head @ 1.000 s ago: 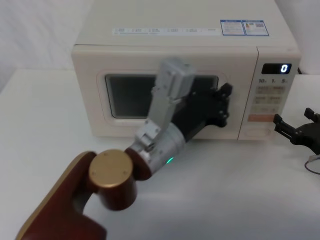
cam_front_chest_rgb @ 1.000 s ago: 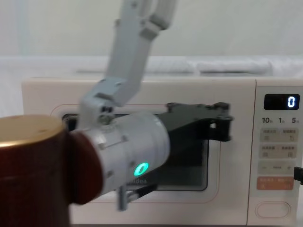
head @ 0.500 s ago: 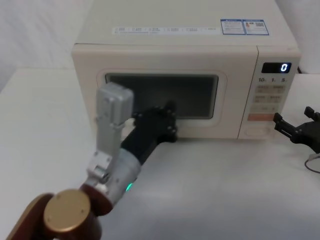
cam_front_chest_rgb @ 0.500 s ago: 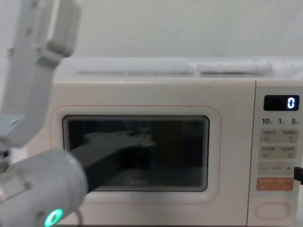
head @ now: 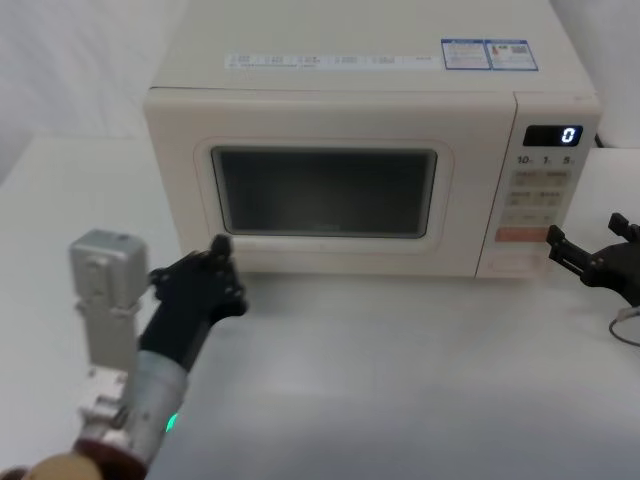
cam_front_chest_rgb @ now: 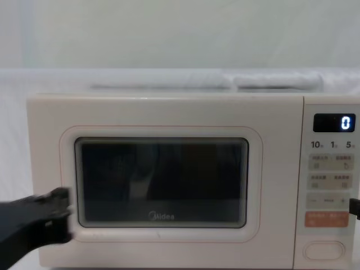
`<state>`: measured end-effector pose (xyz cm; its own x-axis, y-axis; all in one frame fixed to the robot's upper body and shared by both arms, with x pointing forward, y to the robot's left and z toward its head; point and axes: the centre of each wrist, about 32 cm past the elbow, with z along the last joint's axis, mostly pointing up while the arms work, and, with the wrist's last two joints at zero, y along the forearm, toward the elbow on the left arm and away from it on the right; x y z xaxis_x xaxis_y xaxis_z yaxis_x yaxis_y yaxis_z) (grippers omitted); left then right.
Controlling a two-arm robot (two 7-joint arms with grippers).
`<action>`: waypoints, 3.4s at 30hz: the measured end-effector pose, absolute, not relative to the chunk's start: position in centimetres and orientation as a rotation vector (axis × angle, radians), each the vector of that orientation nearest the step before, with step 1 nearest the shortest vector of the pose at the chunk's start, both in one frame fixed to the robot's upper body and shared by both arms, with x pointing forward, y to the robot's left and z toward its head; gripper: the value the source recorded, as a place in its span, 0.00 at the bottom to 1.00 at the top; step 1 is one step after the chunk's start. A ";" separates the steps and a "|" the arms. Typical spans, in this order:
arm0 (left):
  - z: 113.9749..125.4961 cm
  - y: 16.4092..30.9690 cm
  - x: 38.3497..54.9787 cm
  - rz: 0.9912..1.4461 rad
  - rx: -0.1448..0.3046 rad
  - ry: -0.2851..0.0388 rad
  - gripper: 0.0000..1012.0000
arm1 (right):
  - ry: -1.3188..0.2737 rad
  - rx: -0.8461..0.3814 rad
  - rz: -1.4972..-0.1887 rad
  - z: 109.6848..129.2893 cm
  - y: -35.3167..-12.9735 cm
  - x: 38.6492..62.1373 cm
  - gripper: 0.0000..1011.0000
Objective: Press the button to open the microwave door with one hand; close the microwave door with the other hand.
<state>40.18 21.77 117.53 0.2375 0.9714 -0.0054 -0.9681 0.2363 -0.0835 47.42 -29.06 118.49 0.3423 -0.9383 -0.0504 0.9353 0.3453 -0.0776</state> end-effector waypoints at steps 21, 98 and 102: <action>114.8 27.2 40.6 1.462 -0.049 -0.005 0.00 | 0.091 -0.037 -1.218 118.5 -29.1 47.4 0.99; 113.9 27.0 41.9 1.483 -0.034 0.037 0.79 | 0.091 -0.037 -1.218 118.5 -29.1 47.4 0.99; 113.9 27.0 41.9 1.483 -0.034 0.037 0.89 | 0.091 -0.037 -1.218 118.5 -29.1 47.4 0.99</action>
<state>41.89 26.98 113.91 0.0877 0.9951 -0.0459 -0.9961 0.0878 0.0001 47.42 -29.06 118.50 0.3423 -0.9382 -0.0504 0.9353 0.3454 -0.0775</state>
